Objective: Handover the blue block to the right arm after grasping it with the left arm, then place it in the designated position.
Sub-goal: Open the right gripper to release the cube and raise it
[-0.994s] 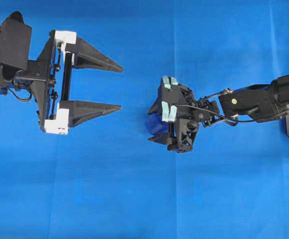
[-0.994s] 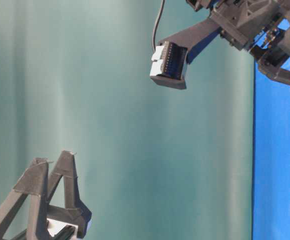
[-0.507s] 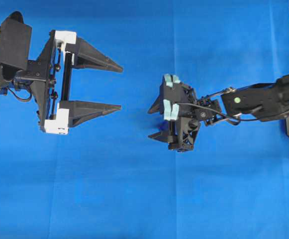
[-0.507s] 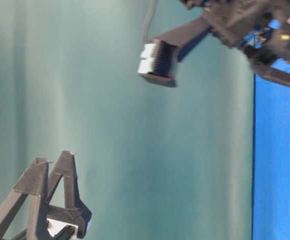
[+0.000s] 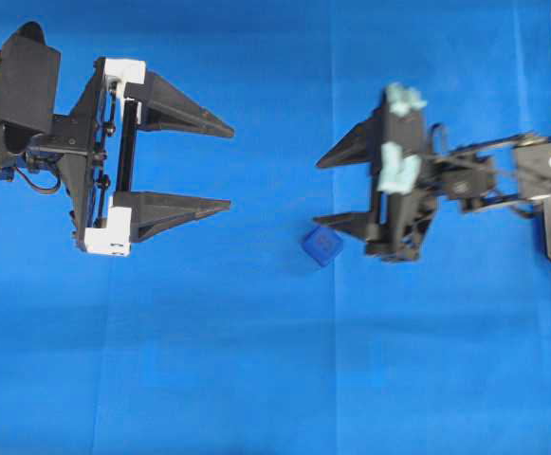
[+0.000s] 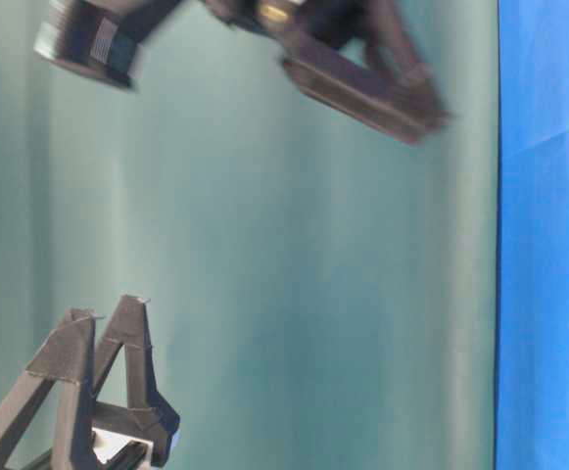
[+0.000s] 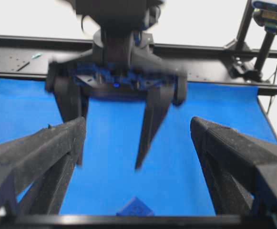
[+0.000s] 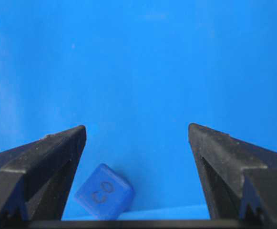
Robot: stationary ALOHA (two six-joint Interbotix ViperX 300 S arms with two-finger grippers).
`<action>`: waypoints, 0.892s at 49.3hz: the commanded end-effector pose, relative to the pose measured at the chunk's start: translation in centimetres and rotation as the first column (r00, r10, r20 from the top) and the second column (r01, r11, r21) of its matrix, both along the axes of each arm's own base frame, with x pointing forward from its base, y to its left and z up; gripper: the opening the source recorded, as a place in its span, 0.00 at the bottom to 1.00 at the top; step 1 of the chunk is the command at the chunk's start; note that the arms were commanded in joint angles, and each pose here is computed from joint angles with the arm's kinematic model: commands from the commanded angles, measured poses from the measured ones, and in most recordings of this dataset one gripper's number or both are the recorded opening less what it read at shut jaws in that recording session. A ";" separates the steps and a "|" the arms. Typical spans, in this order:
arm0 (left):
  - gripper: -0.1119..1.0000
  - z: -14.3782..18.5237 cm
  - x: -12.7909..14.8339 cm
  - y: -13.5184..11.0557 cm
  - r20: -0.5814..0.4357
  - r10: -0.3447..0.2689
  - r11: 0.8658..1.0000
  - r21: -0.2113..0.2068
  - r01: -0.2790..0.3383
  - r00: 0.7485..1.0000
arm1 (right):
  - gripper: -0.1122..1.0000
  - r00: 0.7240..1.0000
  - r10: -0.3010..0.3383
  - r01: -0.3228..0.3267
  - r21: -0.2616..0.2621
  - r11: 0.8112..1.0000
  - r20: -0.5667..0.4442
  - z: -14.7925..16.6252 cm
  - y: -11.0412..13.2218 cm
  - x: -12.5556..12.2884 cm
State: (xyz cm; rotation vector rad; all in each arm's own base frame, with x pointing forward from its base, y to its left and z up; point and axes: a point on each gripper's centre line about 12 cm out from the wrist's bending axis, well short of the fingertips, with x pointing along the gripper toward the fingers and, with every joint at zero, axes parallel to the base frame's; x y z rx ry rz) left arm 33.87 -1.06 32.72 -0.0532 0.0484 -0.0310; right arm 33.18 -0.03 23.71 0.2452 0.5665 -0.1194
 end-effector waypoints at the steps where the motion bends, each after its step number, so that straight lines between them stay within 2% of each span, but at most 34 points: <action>1: 0.94 1.5 0.1 0.0 0.048 0.001 1.000 0.002 -0.001 0.999 | 0.84 0.998 -0.007 0.008 -0.010 1.000 0.055 2.5 -0.1 -1.1; 13: 0.94 1.6 0.1 0.0 0.049 -0.001 1.000 0.000 0.001 0.999 | 0.84 0.991 -0.037 0.042 -0.036 0.998 0.131 6.3 -0.7 -4.3; 25: 0.94 1.6 0.1 0.0 0.051 0.001 1.000 0.001 -0.001 0.999 | 0.84 0.980 -0.039 0.050 -0.048 0.998 0.196 8.1 -0.9 -6.5; 44: 0.94 1.7 0.1 0.0 0.052 0.001 1.000 0.001 -0.001 0.999 | 0.84 0.978 -0.036 0.047 -0.050 0.998 0.208 8.3 -0.8 -6.6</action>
